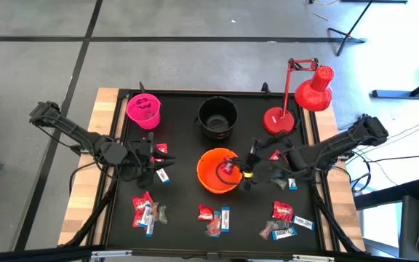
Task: Sort candy
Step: Put the red candy into the orange bucket, then put the bottom right red candy into the orange bucket
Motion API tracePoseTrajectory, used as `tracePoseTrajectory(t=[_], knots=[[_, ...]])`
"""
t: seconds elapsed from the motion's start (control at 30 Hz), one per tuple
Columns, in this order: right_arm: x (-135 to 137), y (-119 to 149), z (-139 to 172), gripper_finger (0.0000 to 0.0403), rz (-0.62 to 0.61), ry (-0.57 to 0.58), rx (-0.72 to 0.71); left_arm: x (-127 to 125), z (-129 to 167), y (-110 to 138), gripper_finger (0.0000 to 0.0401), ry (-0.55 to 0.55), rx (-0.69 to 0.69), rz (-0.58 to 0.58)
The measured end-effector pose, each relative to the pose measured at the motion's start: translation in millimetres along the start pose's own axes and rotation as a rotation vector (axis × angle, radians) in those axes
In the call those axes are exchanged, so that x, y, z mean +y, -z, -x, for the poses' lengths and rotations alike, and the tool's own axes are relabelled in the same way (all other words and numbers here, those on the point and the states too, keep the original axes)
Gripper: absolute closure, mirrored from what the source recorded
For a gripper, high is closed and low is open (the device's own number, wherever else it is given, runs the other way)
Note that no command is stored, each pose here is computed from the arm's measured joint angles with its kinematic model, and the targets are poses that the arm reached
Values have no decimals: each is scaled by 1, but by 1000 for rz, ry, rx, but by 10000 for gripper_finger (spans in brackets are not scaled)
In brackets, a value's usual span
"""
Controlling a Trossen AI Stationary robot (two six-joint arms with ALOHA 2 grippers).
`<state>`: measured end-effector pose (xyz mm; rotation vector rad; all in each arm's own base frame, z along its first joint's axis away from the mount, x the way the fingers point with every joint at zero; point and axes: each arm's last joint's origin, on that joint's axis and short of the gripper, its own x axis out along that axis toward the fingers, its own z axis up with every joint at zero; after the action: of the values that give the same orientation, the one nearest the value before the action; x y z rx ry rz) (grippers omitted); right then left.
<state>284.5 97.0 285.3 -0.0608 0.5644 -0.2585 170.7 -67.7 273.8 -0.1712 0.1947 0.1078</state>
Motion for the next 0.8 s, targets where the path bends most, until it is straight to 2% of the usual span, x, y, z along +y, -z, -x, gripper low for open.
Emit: tracePoseTrajectory(t=[0.1,0.2,0.47,0.6,0.8], knots=[[-6,0,-8,388,-33,-11,24,0,0,0,323,0,0,0],[-10,-1,-12,368,-51,-42,39,0,0,0,323,0,1,0],[-10,-1,-10,261,-32,-47,35,0,0,0,323,-1,3,-2],[-14,-13,8,231,-36,-107,77,0,0,0,323,4,5,4],[-3,-27,57,226,2,-215,189,1,0,3,323,-2,29,10]])
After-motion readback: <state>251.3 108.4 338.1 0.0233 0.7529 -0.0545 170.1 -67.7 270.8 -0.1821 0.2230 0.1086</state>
